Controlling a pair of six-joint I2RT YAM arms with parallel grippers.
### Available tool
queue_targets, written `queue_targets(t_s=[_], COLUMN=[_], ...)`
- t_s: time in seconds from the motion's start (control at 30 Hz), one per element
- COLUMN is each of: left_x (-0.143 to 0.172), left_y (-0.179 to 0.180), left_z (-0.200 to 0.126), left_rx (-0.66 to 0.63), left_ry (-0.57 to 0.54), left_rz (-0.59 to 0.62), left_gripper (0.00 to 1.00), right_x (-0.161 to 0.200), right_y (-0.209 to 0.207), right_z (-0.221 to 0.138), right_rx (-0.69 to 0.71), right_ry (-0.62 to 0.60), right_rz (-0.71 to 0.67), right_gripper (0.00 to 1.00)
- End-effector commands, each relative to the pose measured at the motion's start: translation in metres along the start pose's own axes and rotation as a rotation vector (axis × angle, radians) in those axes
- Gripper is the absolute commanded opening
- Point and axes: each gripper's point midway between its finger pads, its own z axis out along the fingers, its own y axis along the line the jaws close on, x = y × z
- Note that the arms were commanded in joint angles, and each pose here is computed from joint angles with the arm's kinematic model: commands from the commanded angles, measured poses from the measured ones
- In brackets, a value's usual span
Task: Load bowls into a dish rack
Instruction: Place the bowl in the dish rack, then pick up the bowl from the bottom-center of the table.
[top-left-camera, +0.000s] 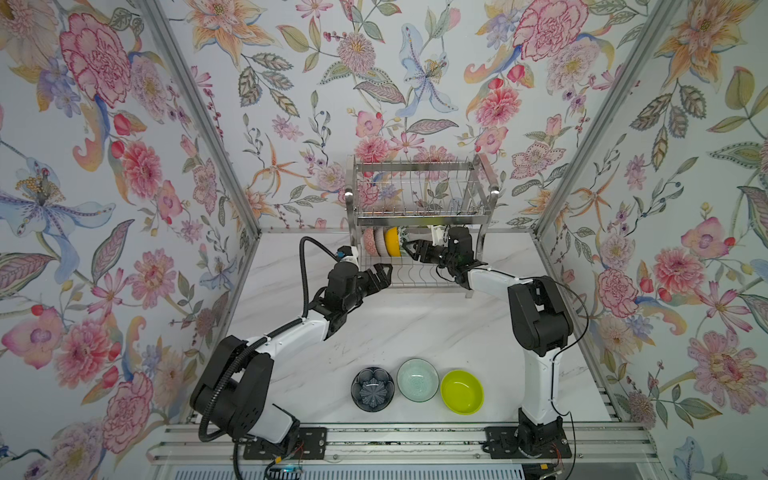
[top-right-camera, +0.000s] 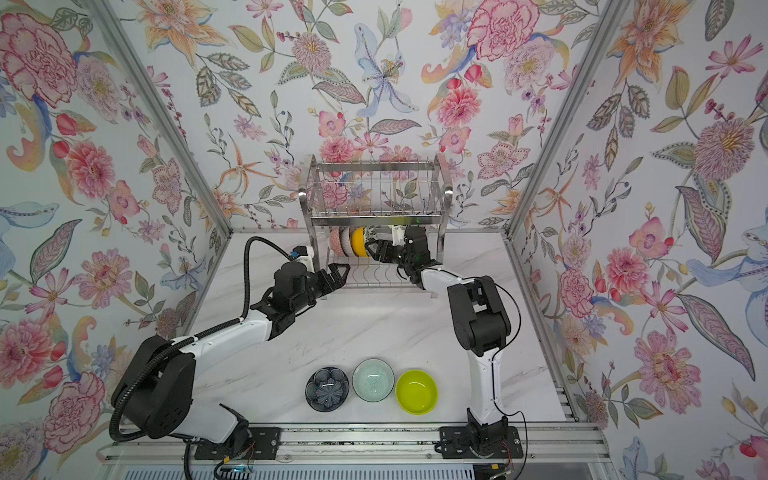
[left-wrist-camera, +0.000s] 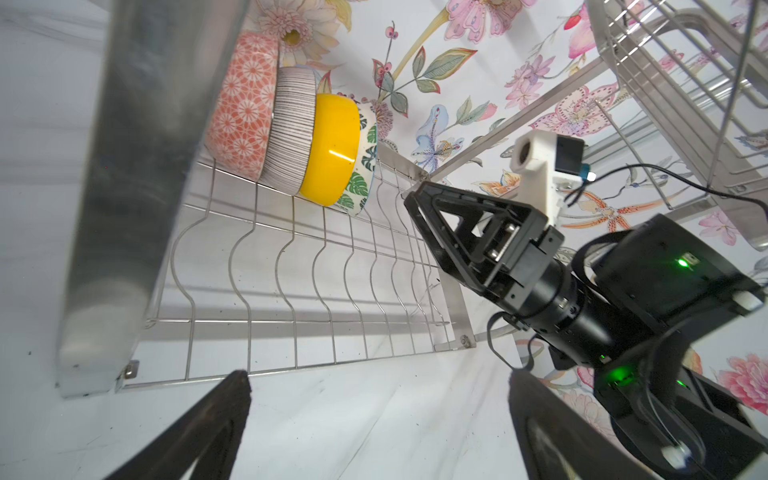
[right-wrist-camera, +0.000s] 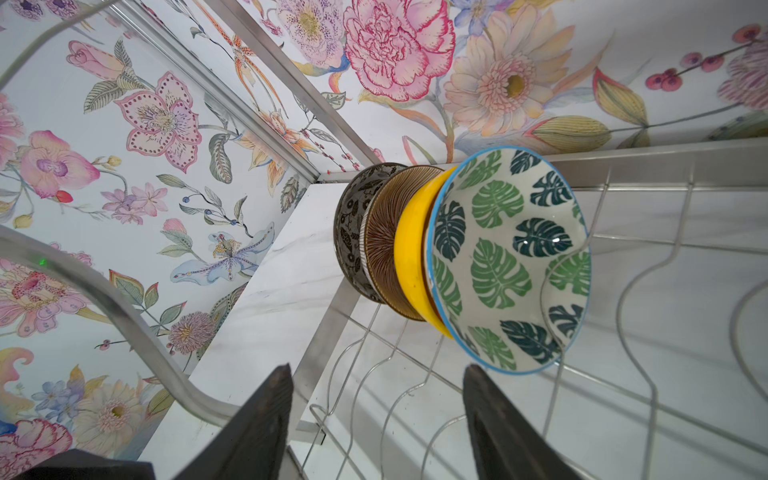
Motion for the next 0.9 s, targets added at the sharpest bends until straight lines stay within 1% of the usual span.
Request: queue_targets(t_s=[0.0,0.17,0.33,0.47,0.5,0.53,0.57,0.63,0.73,0.8,0.87], left_x=[-0.022,-0.027,-0.031,-0.025,-0.022,-0.02,-0.017,-0.012,-0.005,-0.002,0.002], left_y=[-0.002,-0.008,0.004,0.021,0.027,0.033,0.04,0.051,0.06,0.064,0.062], left_z=[-0.011,-0.022,-0.046,-0.062,-0.065,-0.069,-0.072,-0.08,-0.088,-0.092,-0.091], left_rx=[-0.047,-0.069,-0.153,-0.227,-0.256,-0.288,-0.322,-0.379,-0.41,-0.408,-0.375], left_ry=[-0.039,-0.031,-0.047,-0.043,-0.036,-0.028,-0.014,0.004,0.02,0.016,0.023], left_rz=[-0.066,-0.114,-0.075,-0.045,-0.039,-0.035,-0.029,-0.011,0.009,0.01,0.015], left_gripper=[0.99,0.99,0.99,0.99,0.99,0.99,0.99,0.99,0.99,0.99,0.99], right_x=[-0.002,0.018,0.038,0.048,0.048,0.048,0.056,0.06,0.063,0.062,0.065], right_y=[0.013,0.028,0.042,0.052,0.051,0.049,0.061,0.062,0.06,0.051,0.039], right_z=[-0.013,-0.022,-0.038,-0.051,-0.055,-0.06,-0.06,-0.067,-0.081,-0.093,-0.105], right_rx=[0.046,0.09,0.136,0.175,0.192,0.213,0.2,0.221,0.268,0.35,0.454], right_ry=[-0.02,0.023,0.05,0.061,0.059,0.058,0.073,0.08,0.072,0.056,0.074], right_rz=[-0.066,-0.122,-0.191,-0.246,-0.256,-0.266,-0.285,-0.298,-0.295,-0.286,-0.28], right_gripper=[0.71,0.76,0.82,0.93,0.97,0.99,0.99,0.99,0.98,0.99,0.98])
